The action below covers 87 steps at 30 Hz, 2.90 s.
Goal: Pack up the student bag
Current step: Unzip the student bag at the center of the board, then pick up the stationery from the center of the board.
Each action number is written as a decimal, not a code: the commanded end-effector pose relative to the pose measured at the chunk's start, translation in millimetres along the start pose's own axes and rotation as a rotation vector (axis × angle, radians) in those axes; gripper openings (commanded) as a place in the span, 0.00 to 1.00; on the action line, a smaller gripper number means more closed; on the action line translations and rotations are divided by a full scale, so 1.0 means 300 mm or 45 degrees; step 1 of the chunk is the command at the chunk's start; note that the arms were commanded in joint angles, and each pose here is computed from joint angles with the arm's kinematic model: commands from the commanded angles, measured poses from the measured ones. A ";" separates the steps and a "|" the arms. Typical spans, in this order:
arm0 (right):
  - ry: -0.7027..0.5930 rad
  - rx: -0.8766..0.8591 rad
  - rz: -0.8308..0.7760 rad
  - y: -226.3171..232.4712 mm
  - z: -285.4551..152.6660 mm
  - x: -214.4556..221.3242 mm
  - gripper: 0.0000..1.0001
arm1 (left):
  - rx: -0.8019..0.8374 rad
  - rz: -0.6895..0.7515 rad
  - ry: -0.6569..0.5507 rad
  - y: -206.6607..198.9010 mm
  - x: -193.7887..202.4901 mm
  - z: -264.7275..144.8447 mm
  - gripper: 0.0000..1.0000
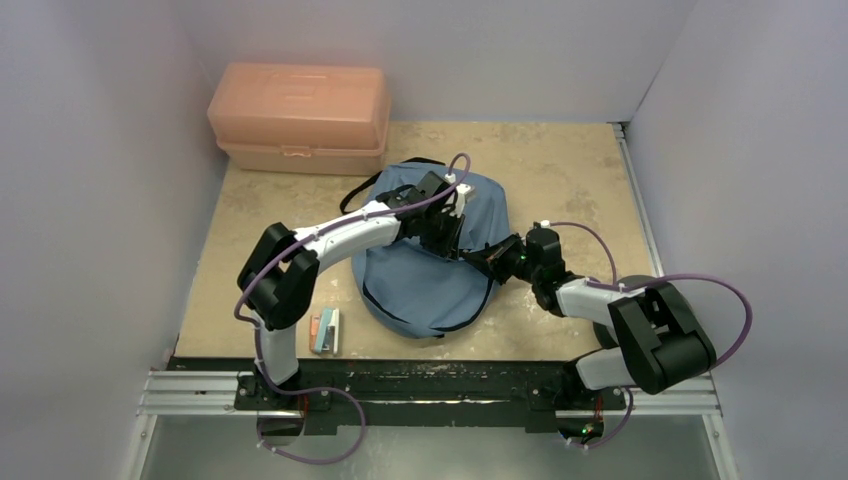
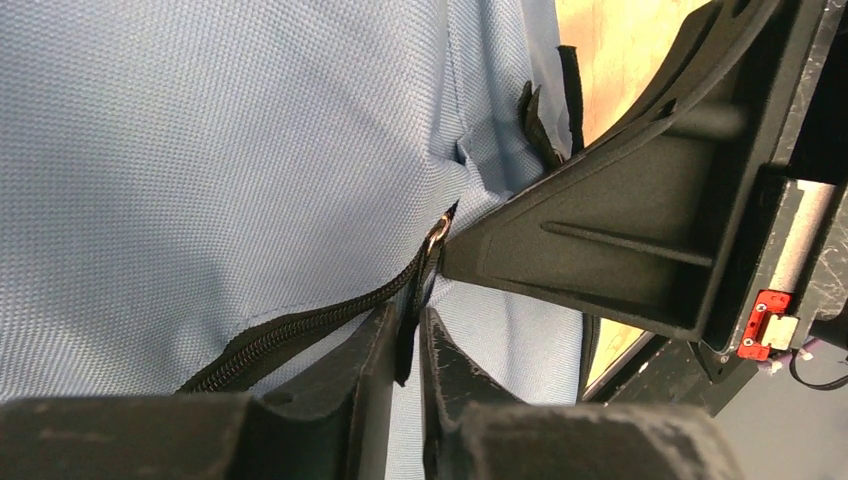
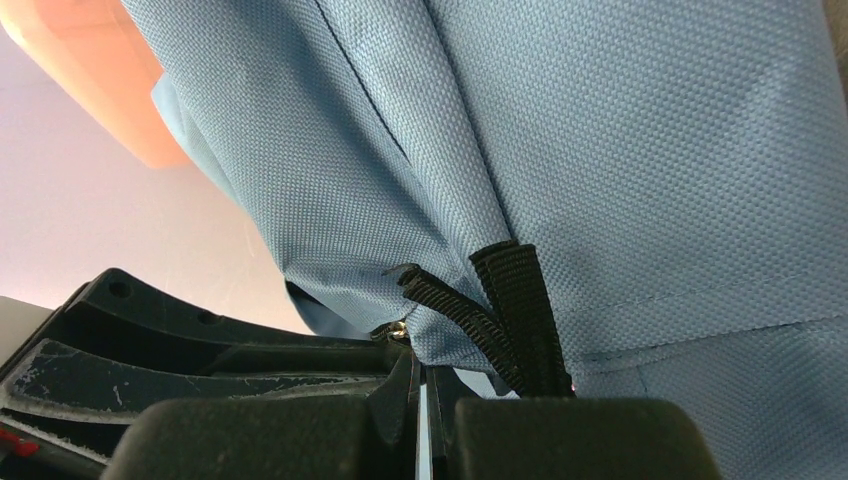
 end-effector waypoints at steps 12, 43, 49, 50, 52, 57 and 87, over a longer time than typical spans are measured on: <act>-0.016 0.104 -0.045 -0.069 0.018 -0.006 0.00 | -0.221 -0.073 -0.137 0.128 -0.010 -0.137 0.00; -0.160 0.103 -0.510 -0.001 -0.023 -0.087 0.00 | -0.649 -0.481 -0.347 0.405 0.002 -0.366 0.01; -0.184 0.016 -1.081 0.154 -0.110 -0.073 0.56 | -0.506 -0.451 -0.436 0.352 0.048 -0.480 0.46; -0.181 -0.004 -1.174 0.190 -0.122 -0.049 0.63 | -0.502 -0.452 -0.457 0.349 0.061 -0.515 0.51; -0.182 -0.041 -1.353 0.264 -0.138 0.006 0.72 | -0.508 -0.457 -0.510 0.345 0.090 -0.581 0.58; -0.013 -0.242 -1.585 0.437 -0.096 0.244 0.77 | -0.634 -0.618 -0.697 0.379 0.215 -0.757 0.61; 0.718 0.191 -1.320 0.342 0.289 0.950 0.54 | -0.339 -0.726 -1.355 0.372 0.555 -1.180 0.59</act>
Point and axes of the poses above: each gripper's point midway between its finger pads, its own z axis out along the fingers, its own y axis along the line the jaws close on, x = y × z, the point moved 6 cm from there along -z, back along the fingers, and after that the axes turned 14 degrees about -z, right-handed, at the moved point
